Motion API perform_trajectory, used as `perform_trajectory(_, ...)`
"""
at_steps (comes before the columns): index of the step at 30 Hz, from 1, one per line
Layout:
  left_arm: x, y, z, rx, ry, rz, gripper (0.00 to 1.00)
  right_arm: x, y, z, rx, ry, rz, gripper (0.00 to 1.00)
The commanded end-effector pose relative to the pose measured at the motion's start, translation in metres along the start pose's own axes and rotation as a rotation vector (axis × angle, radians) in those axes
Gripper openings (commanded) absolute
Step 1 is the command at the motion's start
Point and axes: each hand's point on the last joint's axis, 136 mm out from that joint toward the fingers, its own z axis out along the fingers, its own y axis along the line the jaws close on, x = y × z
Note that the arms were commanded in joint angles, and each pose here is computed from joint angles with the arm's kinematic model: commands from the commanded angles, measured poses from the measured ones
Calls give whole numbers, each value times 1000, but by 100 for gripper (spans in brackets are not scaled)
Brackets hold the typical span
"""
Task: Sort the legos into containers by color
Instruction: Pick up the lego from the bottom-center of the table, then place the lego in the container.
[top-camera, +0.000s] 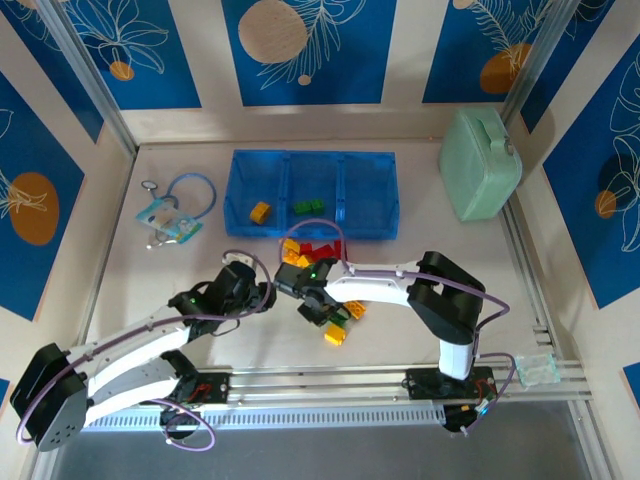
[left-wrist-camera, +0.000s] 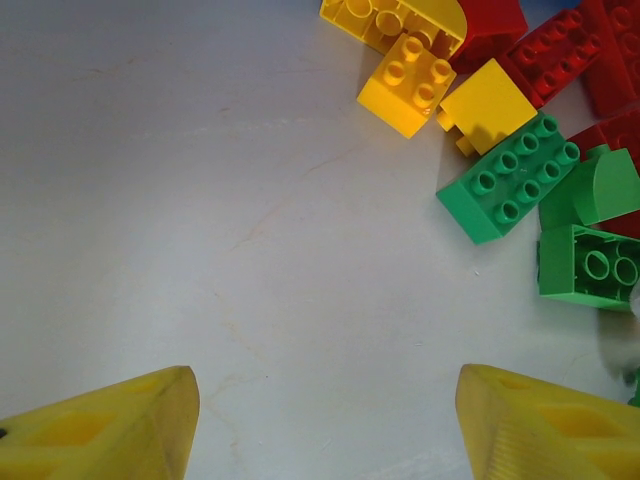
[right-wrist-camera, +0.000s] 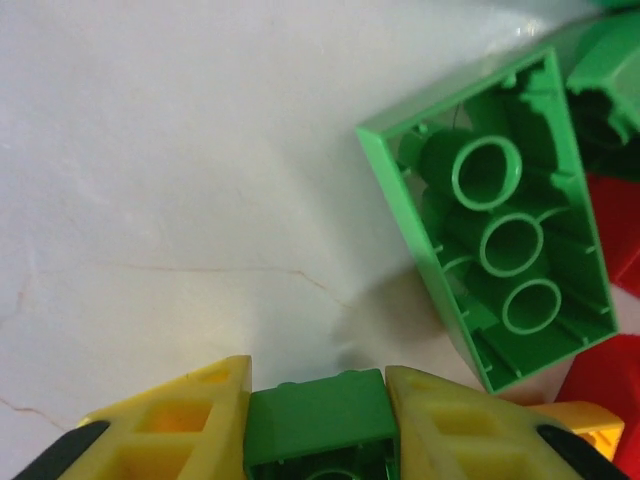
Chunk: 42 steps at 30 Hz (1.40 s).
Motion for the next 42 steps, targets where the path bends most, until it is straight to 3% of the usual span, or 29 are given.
perform_trajectory(1,-2,1,-2,-8,-19,-4,68,-6,0,-13,24,-19,-26,30)
perform_trajectory(11,-6,-1,-5,4,-41,-4,68,-51,-21,-67,15,-183,16,30)
perform_trajectory(20,-7,1,-13,7,-51,5,68,-121,-98,-105,-19,-305,261,30)
perform_trajectory(27,-6,-1,-20,40,-65,3,68,-171,-147,-94,-95,-370,414,29)
perform_trajectory(37,4,-7,-22,80,-31,10,68,-213,-195,-66,-58,-334,496,29)
perform_trajectory(40,4,-10,-25,95,-31,19,68,-217,-199,-68,-39,-321,497,40)
perform_trajectory(42,1,-14,-26,111,-35,23,68,-221,-198,-80,-36,-340,482,62)
